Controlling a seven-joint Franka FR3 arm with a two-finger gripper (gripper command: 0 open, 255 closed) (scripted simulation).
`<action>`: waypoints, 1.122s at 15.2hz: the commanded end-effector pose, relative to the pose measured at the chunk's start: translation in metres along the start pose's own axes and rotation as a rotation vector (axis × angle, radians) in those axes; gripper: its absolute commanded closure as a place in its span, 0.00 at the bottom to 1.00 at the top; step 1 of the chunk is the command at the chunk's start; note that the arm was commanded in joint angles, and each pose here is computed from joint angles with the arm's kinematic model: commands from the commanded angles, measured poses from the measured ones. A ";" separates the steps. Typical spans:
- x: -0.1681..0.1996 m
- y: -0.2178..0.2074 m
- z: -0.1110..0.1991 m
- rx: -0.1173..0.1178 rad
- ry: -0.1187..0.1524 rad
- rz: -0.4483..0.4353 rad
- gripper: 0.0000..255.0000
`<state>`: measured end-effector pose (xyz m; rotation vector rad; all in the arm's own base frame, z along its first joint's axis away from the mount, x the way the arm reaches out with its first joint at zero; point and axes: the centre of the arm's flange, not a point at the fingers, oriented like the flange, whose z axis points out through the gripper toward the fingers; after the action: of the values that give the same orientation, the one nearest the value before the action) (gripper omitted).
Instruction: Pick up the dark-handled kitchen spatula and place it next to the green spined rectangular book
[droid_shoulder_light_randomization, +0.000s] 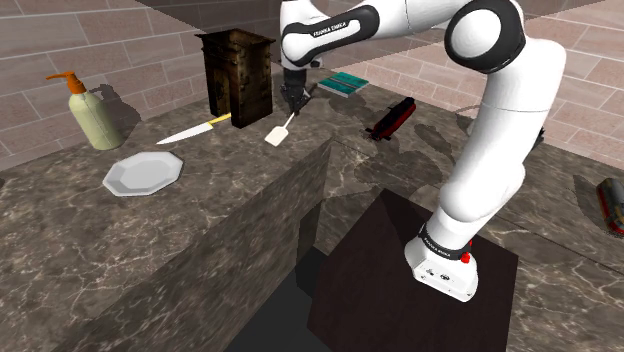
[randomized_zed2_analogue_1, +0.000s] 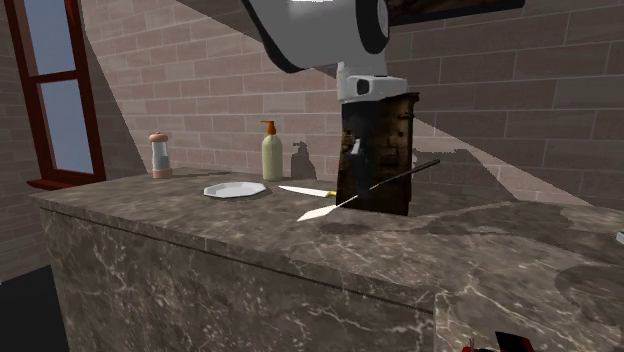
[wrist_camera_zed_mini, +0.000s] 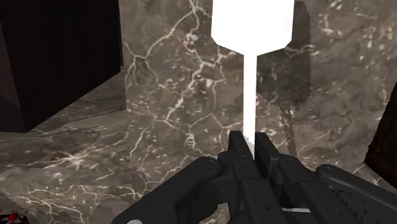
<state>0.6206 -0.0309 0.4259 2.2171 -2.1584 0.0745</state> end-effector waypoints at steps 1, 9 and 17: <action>0.026 0.006 -0.001 0.000 0.000 -0.002 1.00; 0.127 0.037 0.005 0.000 0.000 -0.002 1.00; 0.228 0.068 0.012 0.000 0.000 -0.002 1.00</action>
<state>0.5680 -0.2473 0.4262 2.2178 -2.1581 0.0746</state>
